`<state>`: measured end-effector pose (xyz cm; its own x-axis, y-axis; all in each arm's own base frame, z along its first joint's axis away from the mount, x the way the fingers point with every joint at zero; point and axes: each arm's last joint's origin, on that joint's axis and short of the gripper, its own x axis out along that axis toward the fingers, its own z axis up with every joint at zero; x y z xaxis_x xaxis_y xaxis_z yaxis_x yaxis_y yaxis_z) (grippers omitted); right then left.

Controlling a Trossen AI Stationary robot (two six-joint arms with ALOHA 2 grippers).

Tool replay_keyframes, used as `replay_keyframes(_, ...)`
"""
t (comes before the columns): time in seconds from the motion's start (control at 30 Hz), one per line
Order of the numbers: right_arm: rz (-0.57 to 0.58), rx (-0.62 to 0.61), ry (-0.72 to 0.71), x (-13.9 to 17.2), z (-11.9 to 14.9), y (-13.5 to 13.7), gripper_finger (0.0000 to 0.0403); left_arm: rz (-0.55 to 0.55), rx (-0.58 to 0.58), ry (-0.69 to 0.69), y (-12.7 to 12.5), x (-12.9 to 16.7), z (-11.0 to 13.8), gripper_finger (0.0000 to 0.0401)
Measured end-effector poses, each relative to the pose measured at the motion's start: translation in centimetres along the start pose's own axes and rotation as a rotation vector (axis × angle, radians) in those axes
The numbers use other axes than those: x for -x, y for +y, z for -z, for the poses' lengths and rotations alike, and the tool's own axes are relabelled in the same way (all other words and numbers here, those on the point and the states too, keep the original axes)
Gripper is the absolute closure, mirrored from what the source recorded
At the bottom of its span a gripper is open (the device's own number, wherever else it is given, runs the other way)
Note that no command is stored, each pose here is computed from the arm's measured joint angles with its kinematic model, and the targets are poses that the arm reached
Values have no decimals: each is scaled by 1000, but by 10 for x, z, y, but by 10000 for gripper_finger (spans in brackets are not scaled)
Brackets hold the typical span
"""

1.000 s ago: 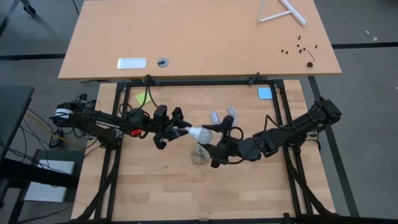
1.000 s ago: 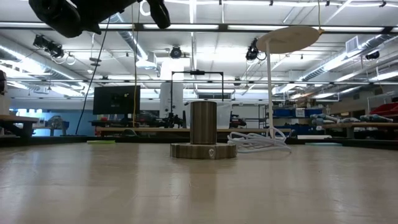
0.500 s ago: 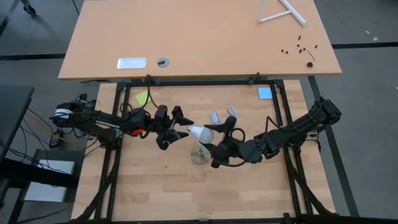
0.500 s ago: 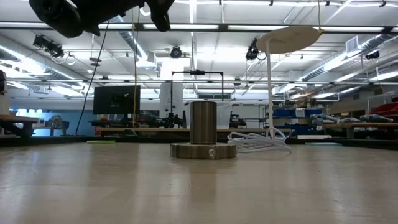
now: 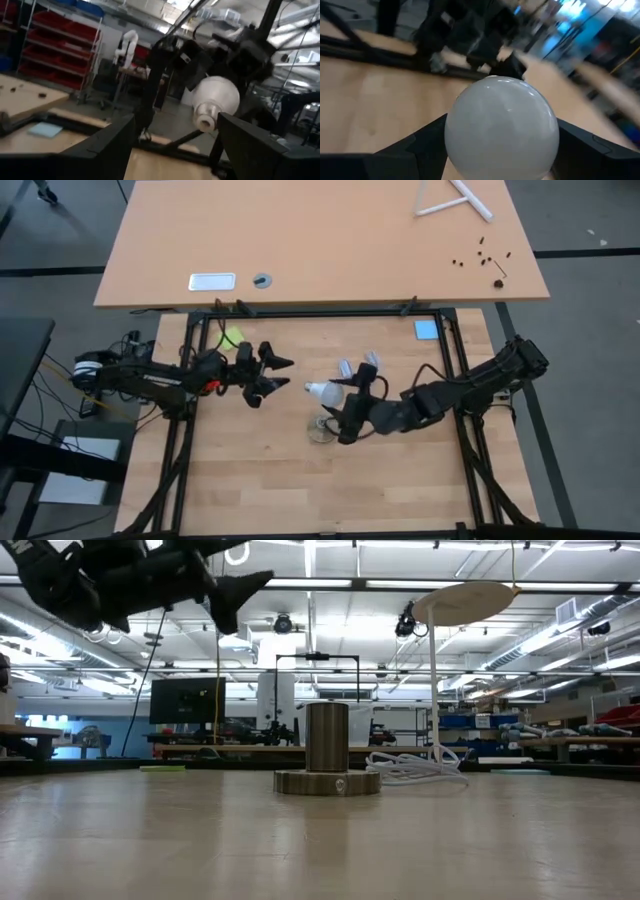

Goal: Screw lightbulb
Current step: Insert the lightbulb into the lamp

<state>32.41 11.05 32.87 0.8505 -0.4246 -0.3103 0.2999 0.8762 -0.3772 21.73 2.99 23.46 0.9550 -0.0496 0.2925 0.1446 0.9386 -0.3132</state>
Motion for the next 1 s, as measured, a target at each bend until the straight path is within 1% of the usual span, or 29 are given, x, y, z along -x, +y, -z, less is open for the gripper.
replay_keyframes(0.13,-151,-144,136,-5,2,-13,106,-25,-16,97,3,4,14,112)
replay_keyframes(0.27,-314,-233,262,-9,4,-23,107,-59,-52,238,3,4,33,112)
replay_keyframes(0.37,-387,-269,350,-11,10,-27,107,-76,-88,309,0,4,43,112)
replay_keyframes(0.43,-411,-294,403,-12,13,-31,107,-94,-104,378,0,5,53,113)
replay_keyframes(0.53,-418,-311,445,-13,16,-34,107,-145,-120,497,-1,8,68,118)
replay_keyframes(0.6,-434,-327,462,-14,17,-36,107,-178,-128,551,-2,9,80,123)
replay_keyframes(0.7,-458,-332,476,-14,18,-36,107,-186,-140,588,-6,3,94,132)
replay_keyframes(0.8,-458,-328,484,-14,19,-36,107,-186,-155,614,-10,-8,108,140)
replay_keyframes(0.9,-453,-328,504,-13,21,-36,107,-194,-169,664,-10,-21,126,148)
replay_keyframes(1.0,-447,-332,534,-11,23,-36,108,-214,-201,682,-9,-34,139,155)
